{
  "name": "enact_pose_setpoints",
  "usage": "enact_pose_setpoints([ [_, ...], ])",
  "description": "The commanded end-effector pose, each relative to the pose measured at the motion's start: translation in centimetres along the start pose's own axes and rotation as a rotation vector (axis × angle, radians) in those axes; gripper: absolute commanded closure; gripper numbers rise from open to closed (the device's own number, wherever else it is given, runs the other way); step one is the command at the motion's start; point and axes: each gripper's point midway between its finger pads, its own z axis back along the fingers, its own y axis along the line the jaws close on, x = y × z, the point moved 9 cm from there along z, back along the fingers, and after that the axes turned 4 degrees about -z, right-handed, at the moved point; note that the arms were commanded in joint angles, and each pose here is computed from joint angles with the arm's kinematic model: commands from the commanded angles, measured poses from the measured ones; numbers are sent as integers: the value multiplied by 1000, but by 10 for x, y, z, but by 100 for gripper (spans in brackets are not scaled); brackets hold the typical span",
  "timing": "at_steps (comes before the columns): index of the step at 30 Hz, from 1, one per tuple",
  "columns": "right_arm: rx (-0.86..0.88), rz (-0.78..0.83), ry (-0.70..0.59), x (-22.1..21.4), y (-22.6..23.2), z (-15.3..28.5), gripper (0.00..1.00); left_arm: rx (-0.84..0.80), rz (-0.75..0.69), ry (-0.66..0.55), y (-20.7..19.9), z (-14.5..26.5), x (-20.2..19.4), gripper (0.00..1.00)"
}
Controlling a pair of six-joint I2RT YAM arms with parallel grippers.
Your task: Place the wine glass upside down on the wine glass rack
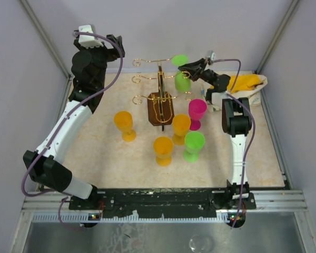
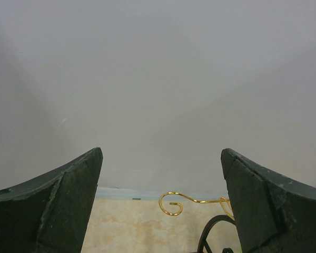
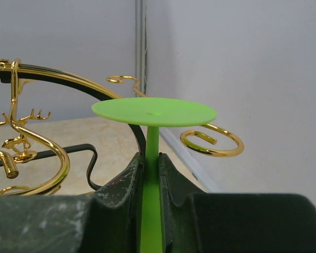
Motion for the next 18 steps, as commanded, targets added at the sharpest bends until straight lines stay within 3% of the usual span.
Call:
enact_pose_setpoints([
  [1,28,68,-48,8,2,-19,100,9,9,-33,3,6,15,1],
  [18,-79,52,-70,-6,-10,-31,100,7,-1,-49,3,5,19,1],
])
